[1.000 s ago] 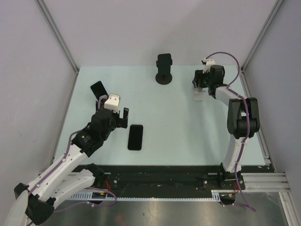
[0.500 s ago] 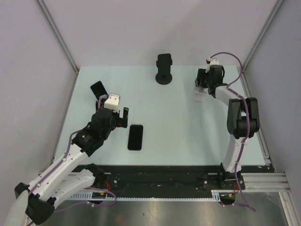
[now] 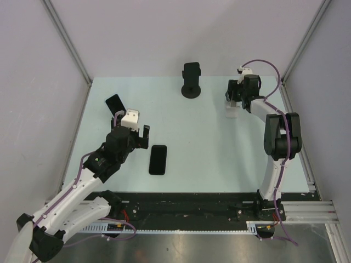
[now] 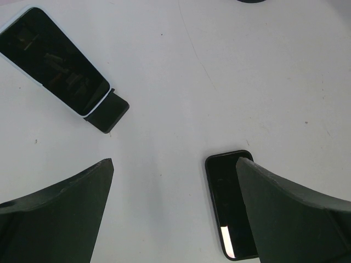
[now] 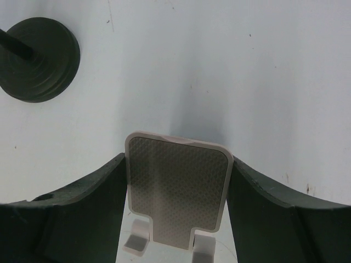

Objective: Remove the phone from the phone stand

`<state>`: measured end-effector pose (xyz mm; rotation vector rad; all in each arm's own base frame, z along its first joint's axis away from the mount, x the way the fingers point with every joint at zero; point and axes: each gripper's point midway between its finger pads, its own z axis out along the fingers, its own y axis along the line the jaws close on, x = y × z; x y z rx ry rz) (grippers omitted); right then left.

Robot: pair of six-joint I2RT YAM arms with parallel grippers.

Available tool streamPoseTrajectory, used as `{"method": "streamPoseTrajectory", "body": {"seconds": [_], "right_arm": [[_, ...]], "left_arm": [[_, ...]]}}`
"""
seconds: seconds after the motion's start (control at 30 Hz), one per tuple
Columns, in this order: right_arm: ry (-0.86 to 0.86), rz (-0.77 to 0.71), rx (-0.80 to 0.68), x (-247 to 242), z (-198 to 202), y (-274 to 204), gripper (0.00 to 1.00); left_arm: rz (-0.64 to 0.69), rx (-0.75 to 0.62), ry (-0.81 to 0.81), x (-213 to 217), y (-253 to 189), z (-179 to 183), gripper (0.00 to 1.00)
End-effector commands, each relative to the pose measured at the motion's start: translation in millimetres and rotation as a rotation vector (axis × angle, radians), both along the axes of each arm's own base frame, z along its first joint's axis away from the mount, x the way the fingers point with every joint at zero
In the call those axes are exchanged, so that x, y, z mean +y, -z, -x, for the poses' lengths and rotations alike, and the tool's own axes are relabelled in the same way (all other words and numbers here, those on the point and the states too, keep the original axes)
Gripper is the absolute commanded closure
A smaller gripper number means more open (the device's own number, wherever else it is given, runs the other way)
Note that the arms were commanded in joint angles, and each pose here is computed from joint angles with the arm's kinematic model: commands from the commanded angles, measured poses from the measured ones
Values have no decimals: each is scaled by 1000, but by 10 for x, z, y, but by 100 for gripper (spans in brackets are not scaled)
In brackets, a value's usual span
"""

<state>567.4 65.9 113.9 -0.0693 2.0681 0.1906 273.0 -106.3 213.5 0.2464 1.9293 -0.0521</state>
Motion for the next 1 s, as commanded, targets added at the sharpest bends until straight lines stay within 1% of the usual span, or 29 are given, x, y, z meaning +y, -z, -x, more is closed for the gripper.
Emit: {"method": "streamPoseTrajectory", "body": {"seconds": [0.0,0.07,0.17,0.2,0.27,0.3,0.37,0.6,0.7,0.83,0.87,0.93,0.97], "right_arm": [[-82,-17,2,164,-35,6,48],[-81,-19,2,153,-48,20,43],[-82,-20,2,143,-54,27,33],[-80,-22,-1,135,-58,2,26],[-81,-20,-1,134,-57,-20,16],[-78,-22,-7,133,-56,-63,6],[-75,-20,-15,118,-52,-125,0],[-61,-29,-71,121,7,-528,0],[4,-14,-104,26,64,-796,0],[179,7,-95,-269,277,-1025,0],[207,-15,-117,-292,391,-1181,0],[240,-36,-130,-344,541,-1293,0],[264,-70,-143,-367,674,-1385,0]], "left_arm": [[-8,-48,-9,52,-96,-27,0],[-11,-47,-11,58,-94,-27,0],[-11,-48,-16,67,-92,-26,0],[-12,-48,-15,68,-92,-26,0],[-11,-49,-16,69,-96,-25,0],[-9,-52,-14,66,-103,-25,0],[-10,-52,-16,71,-104,-22,0],[-4,-67,-33,108,-148,-13,0],[-3,-77,-60,156,-167,-16,0],[4,-92,-112,241,-203,-15,0],[12,-97,-123,258,-221,-10,0],[10,-102,-158,315,-224,-11,0],[14,-109,-174,345,-244,-15,0]]}}
